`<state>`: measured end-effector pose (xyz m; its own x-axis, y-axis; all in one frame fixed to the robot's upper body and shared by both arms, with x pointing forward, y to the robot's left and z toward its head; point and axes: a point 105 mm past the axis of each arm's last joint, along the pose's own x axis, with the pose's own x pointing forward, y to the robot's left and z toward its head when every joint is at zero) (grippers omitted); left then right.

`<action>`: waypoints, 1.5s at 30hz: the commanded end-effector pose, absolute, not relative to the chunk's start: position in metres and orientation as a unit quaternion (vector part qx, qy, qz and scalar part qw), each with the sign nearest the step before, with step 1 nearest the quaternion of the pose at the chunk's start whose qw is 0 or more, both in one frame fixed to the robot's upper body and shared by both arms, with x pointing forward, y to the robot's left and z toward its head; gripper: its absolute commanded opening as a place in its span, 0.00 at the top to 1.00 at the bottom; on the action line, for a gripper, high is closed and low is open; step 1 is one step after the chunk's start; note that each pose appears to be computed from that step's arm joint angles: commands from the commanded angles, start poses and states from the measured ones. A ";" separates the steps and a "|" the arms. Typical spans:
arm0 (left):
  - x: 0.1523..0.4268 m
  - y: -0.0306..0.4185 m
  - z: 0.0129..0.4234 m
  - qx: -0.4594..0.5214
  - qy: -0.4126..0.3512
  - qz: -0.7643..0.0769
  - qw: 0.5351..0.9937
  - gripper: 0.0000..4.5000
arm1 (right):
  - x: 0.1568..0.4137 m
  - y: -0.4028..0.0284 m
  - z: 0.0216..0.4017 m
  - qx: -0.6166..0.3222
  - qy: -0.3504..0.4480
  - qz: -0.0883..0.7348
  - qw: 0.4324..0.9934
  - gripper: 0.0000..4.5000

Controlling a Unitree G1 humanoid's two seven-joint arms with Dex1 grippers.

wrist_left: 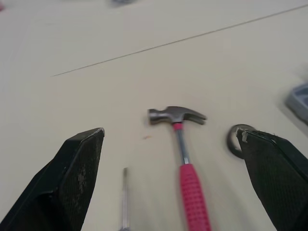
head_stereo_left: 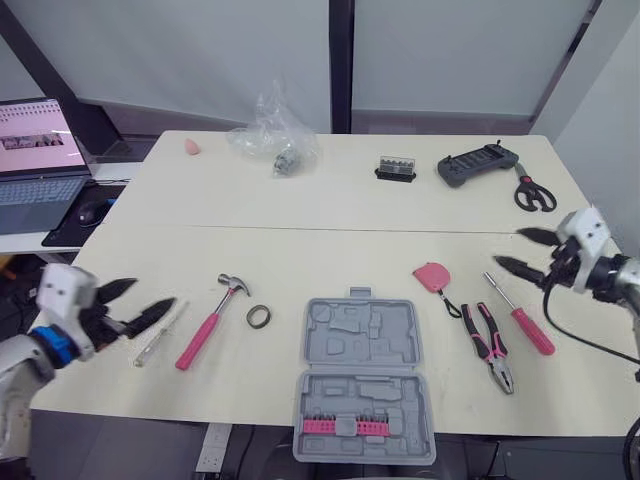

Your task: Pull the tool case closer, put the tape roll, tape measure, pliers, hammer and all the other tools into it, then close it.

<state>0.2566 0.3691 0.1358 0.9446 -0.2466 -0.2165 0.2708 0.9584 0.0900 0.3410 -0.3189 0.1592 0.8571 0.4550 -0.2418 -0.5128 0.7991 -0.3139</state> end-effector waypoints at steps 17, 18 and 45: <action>0.230 0.450 0.113 0.022 0.124 0.037 0.991 0.00 | 0.329 -0.394 0.124 -0.184 0.111 0.105 0.971 0.01; 0.231 0.449 0.114 0.026 0.125 0.035 0.991 0.00 | 0.331 -0.385 0.121 -0.204 0.117 0.128 0.963 0.01; 0.244 0.287 0.105 0.303 0.254 -0.393 0.830 0.00 | 0.267 -0.060 0.191 -0.173 -0.025 0.662 0.729 0.01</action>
